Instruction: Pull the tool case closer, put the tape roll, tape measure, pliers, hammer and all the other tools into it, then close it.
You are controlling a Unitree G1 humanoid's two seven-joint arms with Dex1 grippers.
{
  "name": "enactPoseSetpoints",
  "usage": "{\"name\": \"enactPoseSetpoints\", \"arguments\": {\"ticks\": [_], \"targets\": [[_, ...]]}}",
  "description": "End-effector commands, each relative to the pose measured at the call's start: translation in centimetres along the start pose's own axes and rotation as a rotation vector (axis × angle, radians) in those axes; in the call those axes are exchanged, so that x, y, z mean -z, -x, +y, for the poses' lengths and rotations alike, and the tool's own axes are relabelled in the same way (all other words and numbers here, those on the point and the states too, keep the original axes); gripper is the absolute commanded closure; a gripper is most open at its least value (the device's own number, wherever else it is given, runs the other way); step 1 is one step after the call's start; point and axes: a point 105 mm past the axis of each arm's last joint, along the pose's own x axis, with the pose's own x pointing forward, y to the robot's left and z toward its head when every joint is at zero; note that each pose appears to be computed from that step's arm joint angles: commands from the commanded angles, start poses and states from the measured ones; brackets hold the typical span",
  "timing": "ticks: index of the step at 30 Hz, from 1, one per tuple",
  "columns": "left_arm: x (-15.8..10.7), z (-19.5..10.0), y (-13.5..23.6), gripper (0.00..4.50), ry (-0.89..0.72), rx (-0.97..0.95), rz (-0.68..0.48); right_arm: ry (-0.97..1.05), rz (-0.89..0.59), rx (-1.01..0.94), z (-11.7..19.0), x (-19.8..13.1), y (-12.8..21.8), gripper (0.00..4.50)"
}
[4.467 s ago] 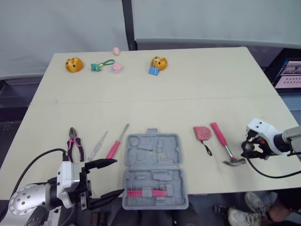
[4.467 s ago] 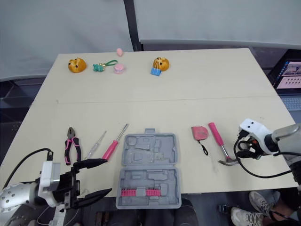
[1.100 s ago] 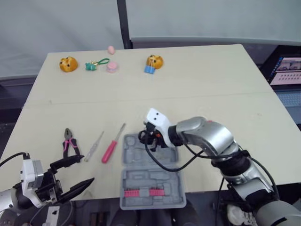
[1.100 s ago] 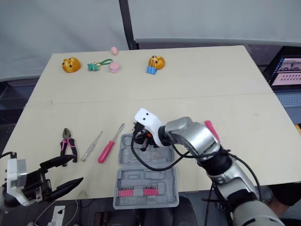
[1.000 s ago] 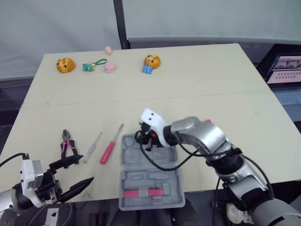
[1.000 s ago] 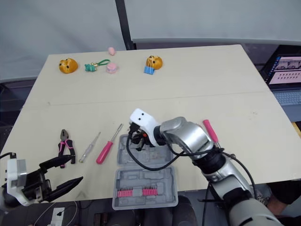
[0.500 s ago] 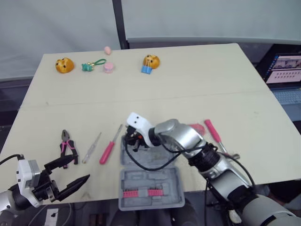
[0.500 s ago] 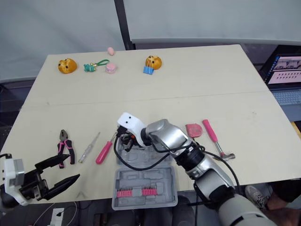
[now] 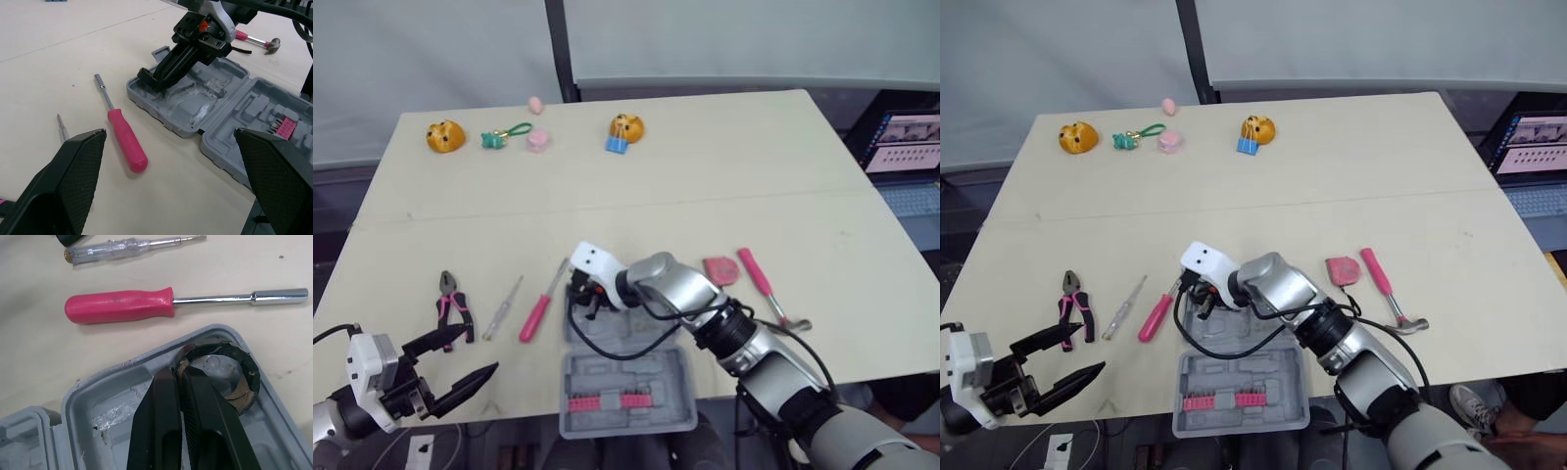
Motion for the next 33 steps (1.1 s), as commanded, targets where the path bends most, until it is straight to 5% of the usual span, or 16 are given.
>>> {"name": "enactPoseSetpoints", "arguments": {"ticks": [1,10,15,27,33], "targets": [[-0.3,-0.1,0.2,0.0,-0.019,-0.012,-0.005,0.051,-0.027,-0.022,0.6,-1.2,-0.1,4.47],[-0.1,-0.6,0.1,0.0,-0.014,-0.007,-0.006,0.059,-0.024,-0.035,0.8,-1.1,-0.1,4.47],[0.0,-0.7,0.2,0.0,-0.013,-0.006,-0.004,0.071,-0.053,-0.048,1.1,-2.0,0.3,2.56],[0.0,-0.6,0.0,0.0,-0.012,-0.003,-0.012,0.058,-0.17,-0.095,1.8,-5.4,3.2,2.56],[-0.1,-0.5,0.0,0.0,-0.005,-0.006,-0.018,0.011,-0.267,-0.044,0.9,-4.5,3.7,2.56]]}}
